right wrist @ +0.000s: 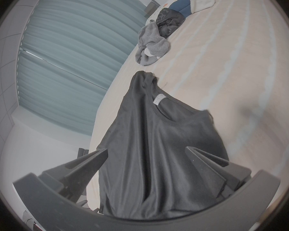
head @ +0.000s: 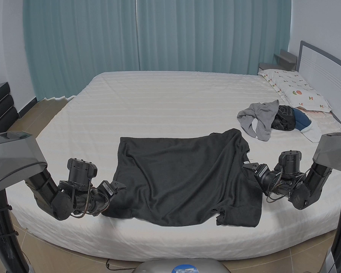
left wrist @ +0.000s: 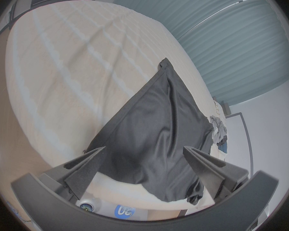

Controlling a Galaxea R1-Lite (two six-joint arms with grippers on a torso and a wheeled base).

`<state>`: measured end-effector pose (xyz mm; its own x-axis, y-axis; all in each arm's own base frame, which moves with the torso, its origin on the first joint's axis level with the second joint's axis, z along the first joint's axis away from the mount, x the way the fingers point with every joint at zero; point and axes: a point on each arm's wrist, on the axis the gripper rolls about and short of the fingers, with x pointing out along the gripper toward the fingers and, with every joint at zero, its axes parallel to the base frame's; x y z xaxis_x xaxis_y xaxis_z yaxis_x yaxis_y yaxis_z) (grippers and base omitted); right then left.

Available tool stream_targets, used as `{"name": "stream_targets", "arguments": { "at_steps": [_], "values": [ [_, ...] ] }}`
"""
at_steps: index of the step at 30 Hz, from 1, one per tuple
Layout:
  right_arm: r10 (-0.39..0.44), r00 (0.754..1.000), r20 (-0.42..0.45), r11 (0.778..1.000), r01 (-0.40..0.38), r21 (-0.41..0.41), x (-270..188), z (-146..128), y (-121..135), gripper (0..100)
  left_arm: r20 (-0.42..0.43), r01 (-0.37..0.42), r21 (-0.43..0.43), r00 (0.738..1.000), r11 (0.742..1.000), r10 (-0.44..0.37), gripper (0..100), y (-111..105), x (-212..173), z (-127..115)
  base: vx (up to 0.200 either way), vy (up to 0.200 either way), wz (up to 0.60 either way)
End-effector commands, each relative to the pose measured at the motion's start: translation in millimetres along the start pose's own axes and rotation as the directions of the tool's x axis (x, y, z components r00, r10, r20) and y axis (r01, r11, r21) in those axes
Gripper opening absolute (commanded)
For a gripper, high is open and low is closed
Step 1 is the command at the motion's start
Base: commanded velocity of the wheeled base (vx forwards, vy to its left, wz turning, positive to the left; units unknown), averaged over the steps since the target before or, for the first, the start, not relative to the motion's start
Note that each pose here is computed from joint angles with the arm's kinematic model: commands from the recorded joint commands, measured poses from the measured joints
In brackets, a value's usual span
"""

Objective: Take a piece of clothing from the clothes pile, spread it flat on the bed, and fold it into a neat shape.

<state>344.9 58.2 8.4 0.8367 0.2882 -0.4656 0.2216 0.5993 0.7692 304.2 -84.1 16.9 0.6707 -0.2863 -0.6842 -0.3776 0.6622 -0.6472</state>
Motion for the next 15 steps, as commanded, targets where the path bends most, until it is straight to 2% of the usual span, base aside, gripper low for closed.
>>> {"name": "stream_targets", "arguments": {
  "at_steps": [1, 10, 15],
  "values": [
    [0.001, 1.0, -0.002, 1.0, -0.001, 0.0, -2.6, -1.3, 0.3, 100, 0.002, 0.021, -0.002, 1.0, 1.0, -0.021, 100, 2.2, -1.0, -3.3, 0.0, 0.0, 0.0],
    [-0.004, 1.0, -0.012, 1.0, 0.004, -0.005, -1.4, -4.5, -1.0, 100, 0.003, 0.047, -0.028, 0.999, 0.999, -0.047, 100, -2.3, -2.3, -5.8, 0.0, 0.0, 0.0],
    [-0.004, 1.0, -0.015, 1.0, 0.004, -0.006, -1.0, -5.6, -0.8, 100, -0.002, 0.047, -0.024, 0.999, 0.999, -0.047, 100, -3.0, -2.2, -7.7, 0.0, -0.2, 0.0]
  ]
}}
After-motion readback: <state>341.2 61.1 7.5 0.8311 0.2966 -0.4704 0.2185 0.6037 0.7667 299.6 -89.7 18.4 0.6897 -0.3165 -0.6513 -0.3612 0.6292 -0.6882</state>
